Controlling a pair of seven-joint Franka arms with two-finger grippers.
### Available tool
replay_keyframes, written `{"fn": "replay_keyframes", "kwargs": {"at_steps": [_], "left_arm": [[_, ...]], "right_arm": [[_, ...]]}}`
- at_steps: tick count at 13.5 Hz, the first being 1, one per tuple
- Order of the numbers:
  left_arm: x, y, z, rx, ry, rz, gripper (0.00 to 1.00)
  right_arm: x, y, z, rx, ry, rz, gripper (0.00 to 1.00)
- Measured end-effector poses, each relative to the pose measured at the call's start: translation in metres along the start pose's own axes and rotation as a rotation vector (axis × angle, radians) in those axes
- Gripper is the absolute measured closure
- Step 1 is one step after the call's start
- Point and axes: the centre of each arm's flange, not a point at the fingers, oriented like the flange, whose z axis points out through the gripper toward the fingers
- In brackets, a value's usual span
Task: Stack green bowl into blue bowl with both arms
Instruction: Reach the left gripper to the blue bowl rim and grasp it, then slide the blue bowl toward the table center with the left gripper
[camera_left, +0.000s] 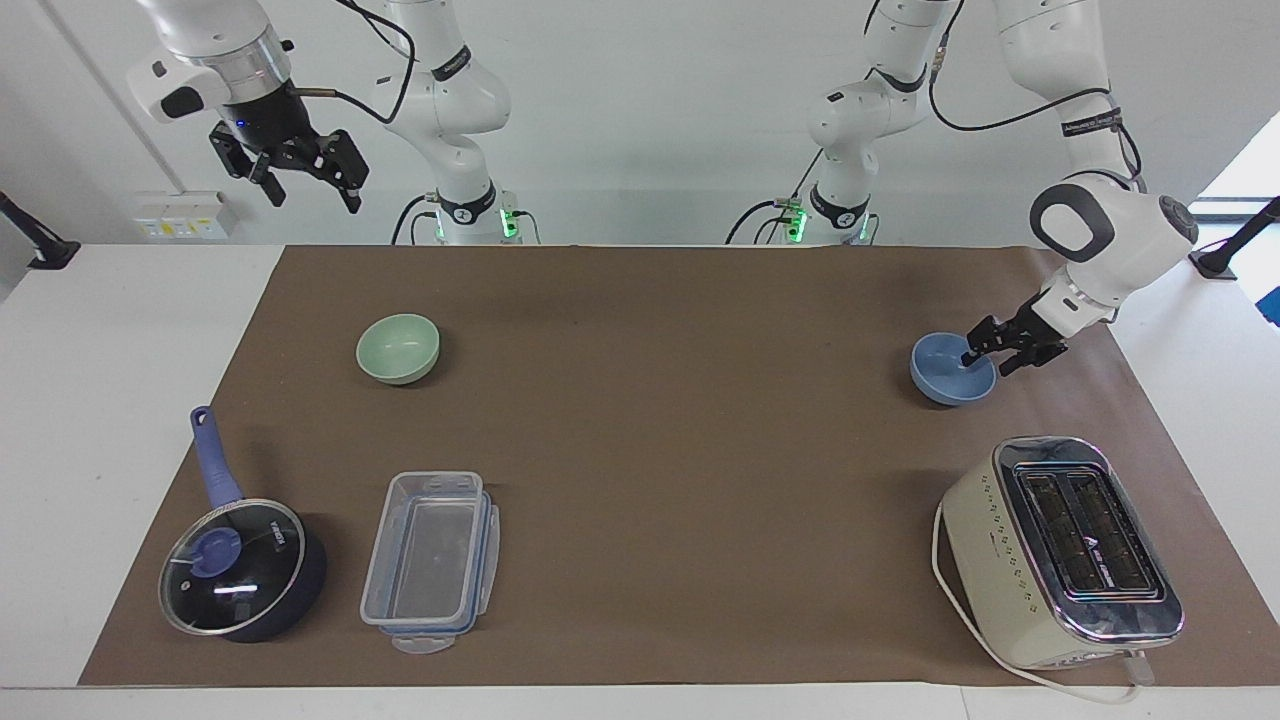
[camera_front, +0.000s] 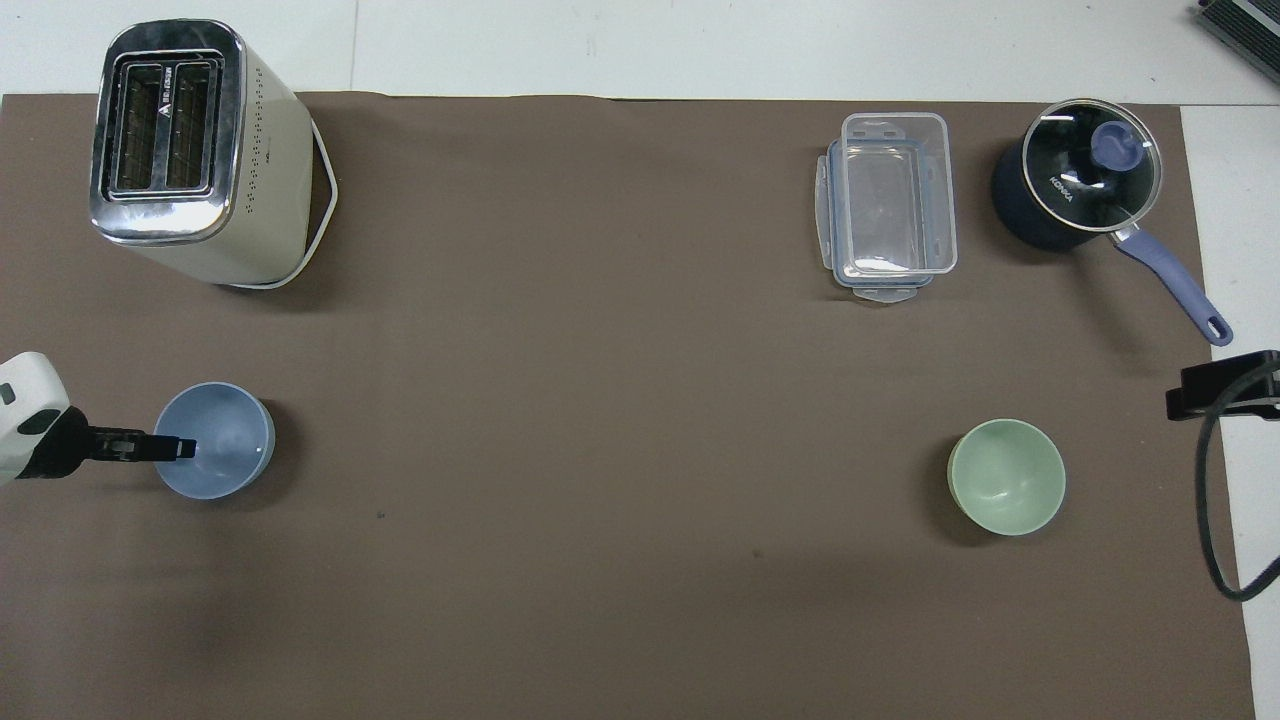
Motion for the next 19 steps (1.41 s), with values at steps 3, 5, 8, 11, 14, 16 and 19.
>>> {"fn": "replay_keyframes", "kwargs": {"at_steps": [3, 5, 8, 11, 14, 16, 19], "left_arm": [[-0.004, 0.001, 0.007, -0.007, -0.013, -0.002, 0.65], [-0.005, 0.002, 0.008, -0.009, -0.015, -0.001, 0.89], [-0.003, 0.007, 0.004, -0.009, -0.013, 0.013, 0.95], [-0.003, 0.025, -0.017, -0.014, -0.008, 0.037, 0.95], [0.007, 0.083, -0.037, -0.017, -0.017, 0.033, 0.95], [0.020, 0.145, -0.027, -0.009, -0.045, -0.010, 0.95], [0.027, 0.264, 0.007, 0.037, -0.107, -0.102, 0.95]], "right_arm": [[0.000, 0.000, 0.000, 0.000, 0.000, 0.000, 0.00], [0.000, 0.000, 0.000, 0.000, 0.000, 0.000, 0.00], [0.000, 0.000, 0.000, 0.000, 0.000, 0.000, 0.00], [0.000, 0.000, 0.000, 0.000, 0.000, 0.000, 0.00], [0.000, 0.000, 0.000, 0.000, 0.000, 0.000, 0.00], [0.000, 0.000, 0.000, 0.000, 0.000, 0.001, 0.00], [0.000, 0.000, 0.000, 0.000, 0.000, 0.001, 0.00]]}}
